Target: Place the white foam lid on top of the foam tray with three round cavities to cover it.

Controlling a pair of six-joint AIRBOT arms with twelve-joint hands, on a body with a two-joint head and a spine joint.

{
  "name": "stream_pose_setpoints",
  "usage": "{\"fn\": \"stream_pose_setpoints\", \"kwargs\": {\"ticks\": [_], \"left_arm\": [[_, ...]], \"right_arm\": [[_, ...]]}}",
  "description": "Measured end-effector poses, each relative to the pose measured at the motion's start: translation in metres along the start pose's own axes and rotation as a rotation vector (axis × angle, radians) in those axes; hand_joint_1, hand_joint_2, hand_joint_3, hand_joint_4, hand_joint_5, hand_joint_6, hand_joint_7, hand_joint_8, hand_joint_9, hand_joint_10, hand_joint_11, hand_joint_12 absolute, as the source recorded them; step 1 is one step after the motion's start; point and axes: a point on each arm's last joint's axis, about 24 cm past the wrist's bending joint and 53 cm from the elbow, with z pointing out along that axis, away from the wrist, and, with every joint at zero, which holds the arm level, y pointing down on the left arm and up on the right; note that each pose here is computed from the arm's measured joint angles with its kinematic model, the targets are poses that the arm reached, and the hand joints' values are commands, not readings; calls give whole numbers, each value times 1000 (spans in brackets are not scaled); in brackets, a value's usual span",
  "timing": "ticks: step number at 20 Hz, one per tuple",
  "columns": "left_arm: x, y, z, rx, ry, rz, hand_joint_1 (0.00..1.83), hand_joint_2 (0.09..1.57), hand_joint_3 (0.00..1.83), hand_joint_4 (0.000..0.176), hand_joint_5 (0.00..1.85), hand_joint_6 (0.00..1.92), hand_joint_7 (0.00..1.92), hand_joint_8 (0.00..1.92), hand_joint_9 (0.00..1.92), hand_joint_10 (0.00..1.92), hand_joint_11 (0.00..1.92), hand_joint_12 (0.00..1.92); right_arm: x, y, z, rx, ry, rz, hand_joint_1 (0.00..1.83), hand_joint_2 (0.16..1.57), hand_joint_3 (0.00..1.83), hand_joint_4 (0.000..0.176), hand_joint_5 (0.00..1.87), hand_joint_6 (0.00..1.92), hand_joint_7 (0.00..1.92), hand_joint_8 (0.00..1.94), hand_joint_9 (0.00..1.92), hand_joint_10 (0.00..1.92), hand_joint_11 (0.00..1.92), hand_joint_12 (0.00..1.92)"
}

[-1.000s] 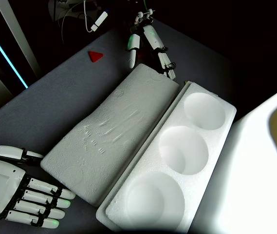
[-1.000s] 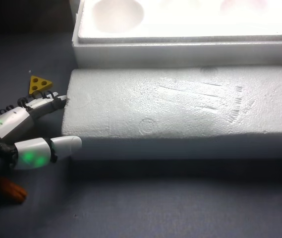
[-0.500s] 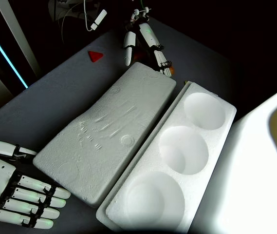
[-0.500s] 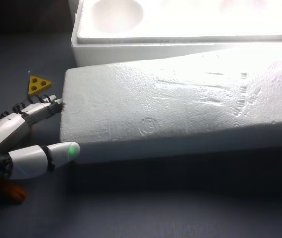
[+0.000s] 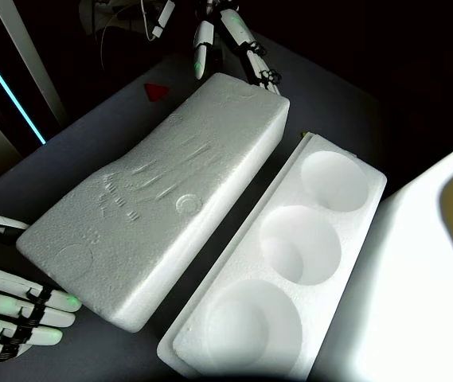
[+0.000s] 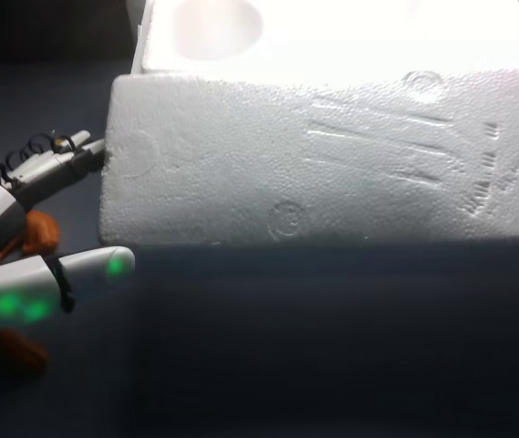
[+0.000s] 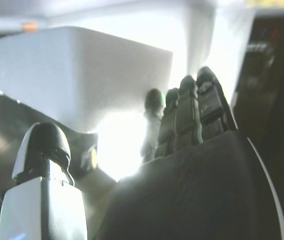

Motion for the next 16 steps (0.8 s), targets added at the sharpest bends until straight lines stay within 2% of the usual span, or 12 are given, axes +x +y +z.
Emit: {"fn": "stream_pose_setpoints", "kwargs": {"ticks": [2,4,5,8,10,12,13,16], "left_arm": [[-7,-12,3,34,-15,12,470,1091,0,3,228,16,10,2,0,0,0,0],[-14,-21,9,66,-26,23,489,1085,0,0,246,22,28,8,0,0,0,0],[-18,-26,13,81,-33,28,498,1086,0,0,255,25,31,9,0,0,0,0],[-27,-36,28,120,-52,31,504,1090,0,0,265,27,32,7,0,0,0,0],[-28,-37,34,121,-52,33,531,1078,0,0,279,30,37,7,0,0,36,18],[-32,-37,42,125,-55,34,521,1062,7,0,313,6,54,9,20,7,0,588],[-34,-39,46,133,-63,32,525,1058,2,0,322,7,61,4,18,6,0,730],[-46,-45,58,154,-92,31,564,1060,2,0,300,0,37,0,0,0,0,765]], "right_arm": [[-8,8,0,-27,-19,-11,433,1243,2,0,2,0,69,2,0,205,0,933],[-17,13,5,-48,-42,-16,436,1260,1,0,0,0,52,5,5,146,0,795],[-23,16,8,-63,-58,-15,425,1246,0,0,29,10,83,12,24,146,0,858],[-34,24,17,-86,-86,-13,422,1236,0,0,53,22,102,2,8,251,0,1349],[-39,25,23,-88,-95,-16,489,1211,0,0,73,39,91,3,0,338,0,1559],[-44,26,31,-92,-106,-19,453,1215,0,0,61,39,79,1,0,383,0,1622],[-45,27,37,-94,-107,-13,452,1211,0,0,55,38,81,2,0,411,0,1644],[-44,30,55,-100,-108,0,496,1212,0,0,24,30,80,6,0,429,0,1656]]}}
